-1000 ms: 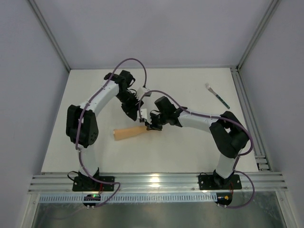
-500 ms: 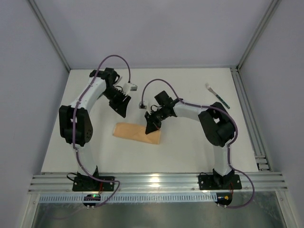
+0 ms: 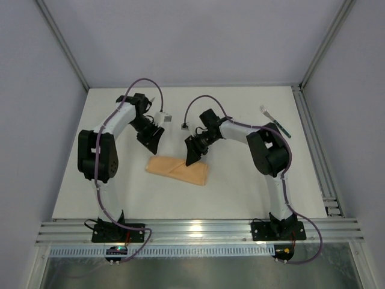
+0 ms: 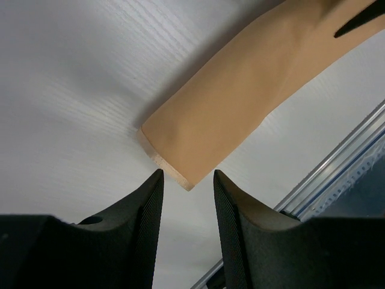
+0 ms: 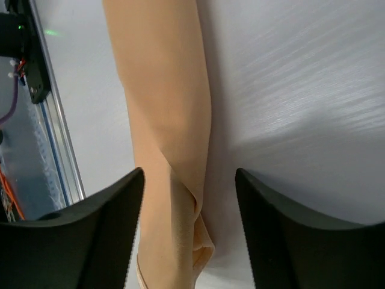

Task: Fold the napkin into a case and place the utensils inside
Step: Turn over the smaller rectangle-folded napkin at the center of the board, then move the smaller rectangle-folded napkin to the center of the board.

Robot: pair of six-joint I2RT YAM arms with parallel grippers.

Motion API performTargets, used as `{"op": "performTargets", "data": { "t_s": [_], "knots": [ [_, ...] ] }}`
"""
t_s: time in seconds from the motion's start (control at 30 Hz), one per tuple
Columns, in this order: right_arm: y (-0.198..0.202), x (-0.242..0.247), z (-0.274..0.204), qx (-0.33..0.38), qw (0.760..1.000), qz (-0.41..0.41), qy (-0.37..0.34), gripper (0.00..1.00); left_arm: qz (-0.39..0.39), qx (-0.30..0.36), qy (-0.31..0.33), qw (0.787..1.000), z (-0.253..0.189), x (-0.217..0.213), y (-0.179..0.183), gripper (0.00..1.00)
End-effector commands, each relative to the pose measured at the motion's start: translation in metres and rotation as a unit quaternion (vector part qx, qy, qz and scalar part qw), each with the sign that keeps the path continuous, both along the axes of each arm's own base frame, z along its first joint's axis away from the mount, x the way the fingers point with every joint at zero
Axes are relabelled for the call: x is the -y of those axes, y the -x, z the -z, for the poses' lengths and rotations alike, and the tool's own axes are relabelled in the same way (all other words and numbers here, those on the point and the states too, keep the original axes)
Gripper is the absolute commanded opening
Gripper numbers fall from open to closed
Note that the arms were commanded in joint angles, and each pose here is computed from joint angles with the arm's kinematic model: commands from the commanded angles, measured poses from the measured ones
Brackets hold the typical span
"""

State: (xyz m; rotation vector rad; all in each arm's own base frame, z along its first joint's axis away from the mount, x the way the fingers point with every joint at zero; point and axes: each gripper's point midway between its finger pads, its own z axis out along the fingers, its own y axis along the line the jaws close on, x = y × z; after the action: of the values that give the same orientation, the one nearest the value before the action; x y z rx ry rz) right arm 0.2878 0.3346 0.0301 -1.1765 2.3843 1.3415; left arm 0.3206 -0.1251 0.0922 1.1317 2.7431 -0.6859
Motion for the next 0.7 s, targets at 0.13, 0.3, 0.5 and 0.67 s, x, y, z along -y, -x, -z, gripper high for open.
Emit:
{"op": "performTargets", "data": {
  "t_s": [0.13, 0.3, 0.5, 0.67],
  "knots": [
    [-0.047, 0.019, -0.016, 0.133, 0.987, 0.017, 0.087, 0.99, -0.028, 0.036, -0.03, 0.999, 0.02, -0.002, -0.016, 0.41],
    [-0.08, 0.044, -0.056, 0.245, 0.955, 0.086, 0.146, 0.99, -0.035, 0.063, -0.05, 0.996, 0.031, -0.006, -0.018, 0.41],
    [-0.088, 0.067, -0.175, 0.493, 0.837, 0.227, 0.063, 0.99, -0.038, 0.08, -0.036, 0.995, 0.028, -0.004, -0.017, 0.41],
    [-0.062, 0.072, -0.229, 0.465, 0.805, 0.35, -0.113, 0.99, -0.052, 0.085, -0.034, 0.994, 0.028, -0.004, -0.019, 0.41]
  ]
}}
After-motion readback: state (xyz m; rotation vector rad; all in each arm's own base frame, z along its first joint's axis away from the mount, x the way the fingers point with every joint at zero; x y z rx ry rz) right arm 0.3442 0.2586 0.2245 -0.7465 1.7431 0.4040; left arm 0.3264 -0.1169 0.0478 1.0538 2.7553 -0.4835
